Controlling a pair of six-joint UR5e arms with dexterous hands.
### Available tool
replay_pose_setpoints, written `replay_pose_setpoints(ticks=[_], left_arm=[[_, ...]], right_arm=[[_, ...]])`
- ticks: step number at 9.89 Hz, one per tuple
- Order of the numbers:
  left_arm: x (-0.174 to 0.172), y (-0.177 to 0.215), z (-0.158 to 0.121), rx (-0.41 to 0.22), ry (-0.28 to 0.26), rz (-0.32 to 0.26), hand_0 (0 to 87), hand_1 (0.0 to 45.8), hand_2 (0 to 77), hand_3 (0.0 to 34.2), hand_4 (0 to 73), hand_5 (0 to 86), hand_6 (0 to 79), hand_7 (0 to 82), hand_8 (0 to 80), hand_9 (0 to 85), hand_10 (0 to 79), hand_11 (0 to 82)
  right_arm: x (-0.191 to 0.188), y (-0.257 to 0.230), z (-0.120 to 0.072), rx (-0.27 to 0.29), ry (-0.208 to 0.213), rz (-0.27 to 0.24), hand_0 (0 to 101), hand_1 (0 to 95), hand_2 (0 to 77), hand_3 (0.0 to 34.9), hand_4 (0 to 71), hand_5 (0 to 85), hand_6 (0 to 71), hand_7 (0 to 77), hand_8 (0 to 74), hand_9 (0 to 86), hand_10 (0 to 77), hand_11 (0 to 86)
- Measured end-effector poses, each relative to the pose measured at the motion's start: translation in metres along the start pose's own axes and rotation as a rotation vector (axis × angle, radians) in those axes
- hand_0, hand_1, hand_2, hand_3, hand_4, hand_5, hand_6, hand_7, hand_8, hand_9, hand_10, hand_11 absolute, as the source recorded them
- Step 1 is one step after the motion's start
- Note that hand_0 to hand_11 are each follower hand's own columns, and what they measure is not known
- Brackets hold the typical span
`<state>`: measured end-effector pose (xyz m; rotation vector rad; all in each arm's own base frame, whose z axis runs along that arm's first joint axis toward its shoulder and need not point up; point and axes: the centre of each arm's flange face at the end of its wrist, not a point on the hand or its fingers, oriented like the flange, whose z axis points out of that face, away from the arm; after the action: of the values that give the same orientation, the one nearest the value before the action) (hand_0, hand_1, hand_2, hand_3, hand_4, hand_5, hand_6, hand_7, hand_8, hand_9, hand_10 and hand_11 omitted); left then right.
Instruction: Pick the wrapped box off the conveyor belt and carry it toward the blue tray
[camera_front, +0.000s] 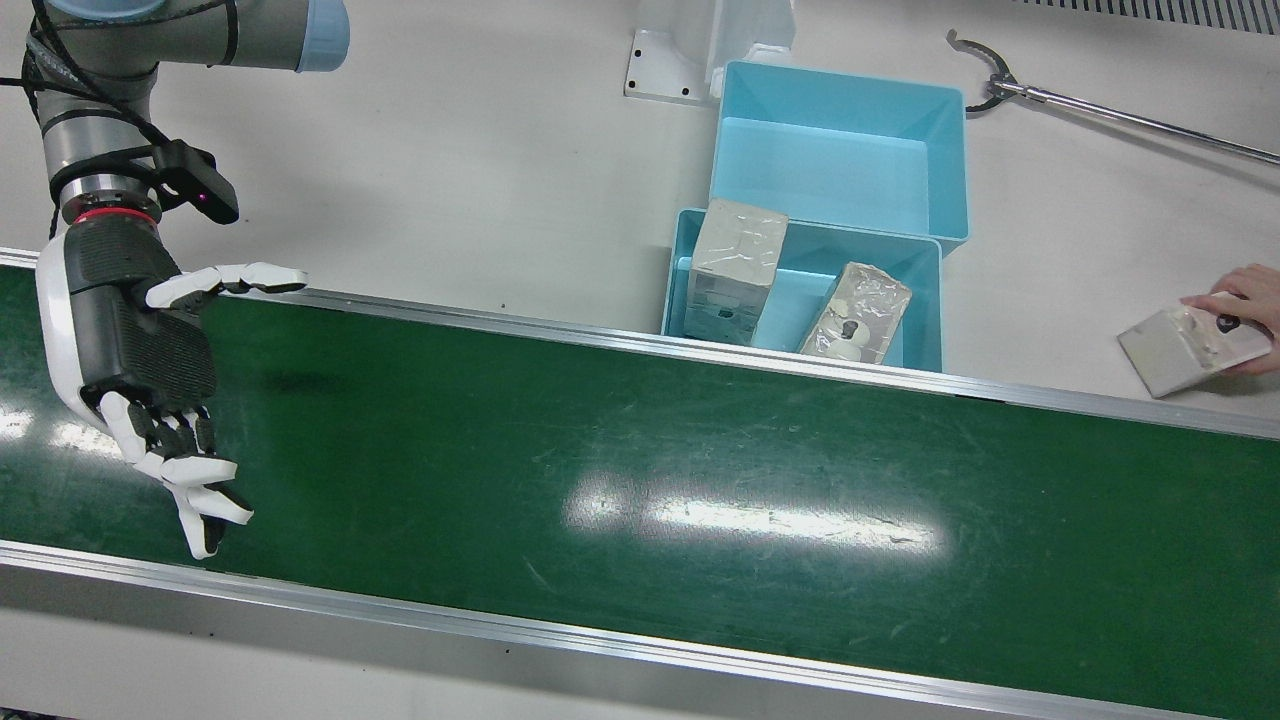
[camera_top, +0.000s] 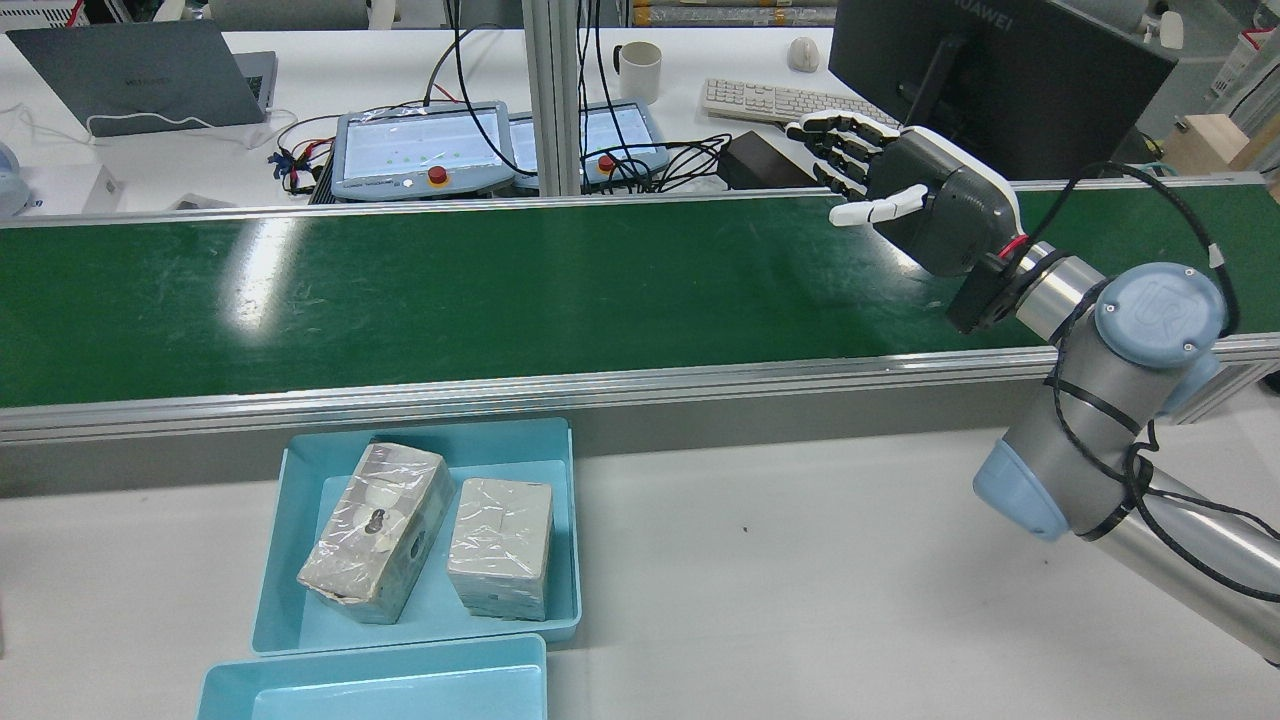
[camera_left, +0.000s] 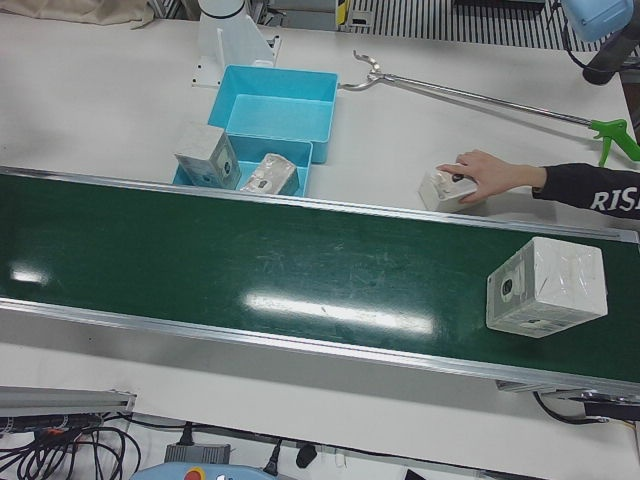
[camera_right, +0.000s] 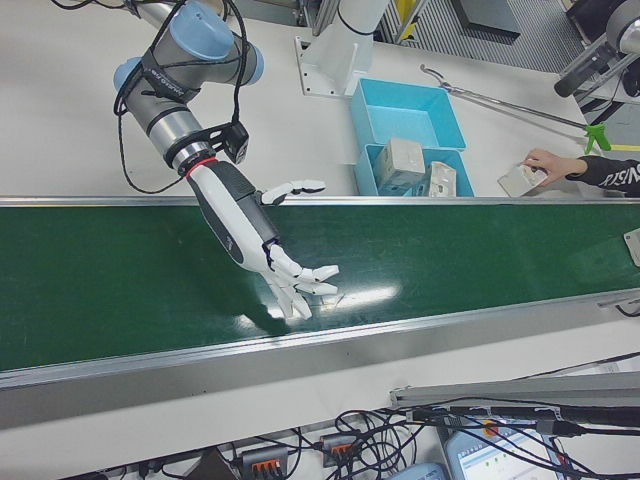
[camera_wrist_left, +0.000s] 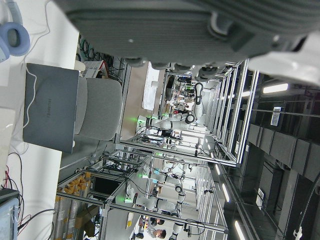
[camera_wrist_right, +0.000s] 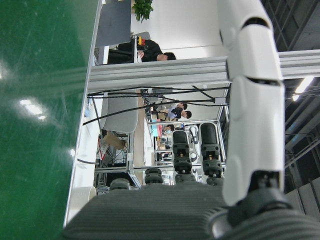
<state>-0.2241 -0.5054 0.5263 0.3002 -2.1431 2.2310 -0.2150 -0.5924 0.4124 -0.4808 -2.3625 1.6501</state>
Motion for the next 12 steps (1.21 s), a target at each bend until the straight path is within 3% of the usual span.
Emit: replay_pose_setpoints(ticks=[9,12], left_arm=[[0.0,0.0,0.0,0.0,0.0,0.0,0.0,0.0,0.5,0.0,0.0,1.1,0.5,0.5,0.0,0.0,0.5,0.0],[0.0,0.0,0.0,0.0,0.0,0.0,0.0,0.0,0.5,0.0,0.0,1.1,0.5,0.5,0.0,0.0,0.5,0.0]], right_arm=[[0.0074,0.0015,0.008,-0.03,0.0,0.008,49,15.3,16.4,8.4,8.7,32.2,2.2,19.1,0.5,6.0,0.0,1.6],[0.0084,0.0009,0.0089,-0.032,0.0,0.008,48,15.3,16.4,10.4,9.3,33.3,3.3,20.2,0.5,6.0,0.5,2.2]])
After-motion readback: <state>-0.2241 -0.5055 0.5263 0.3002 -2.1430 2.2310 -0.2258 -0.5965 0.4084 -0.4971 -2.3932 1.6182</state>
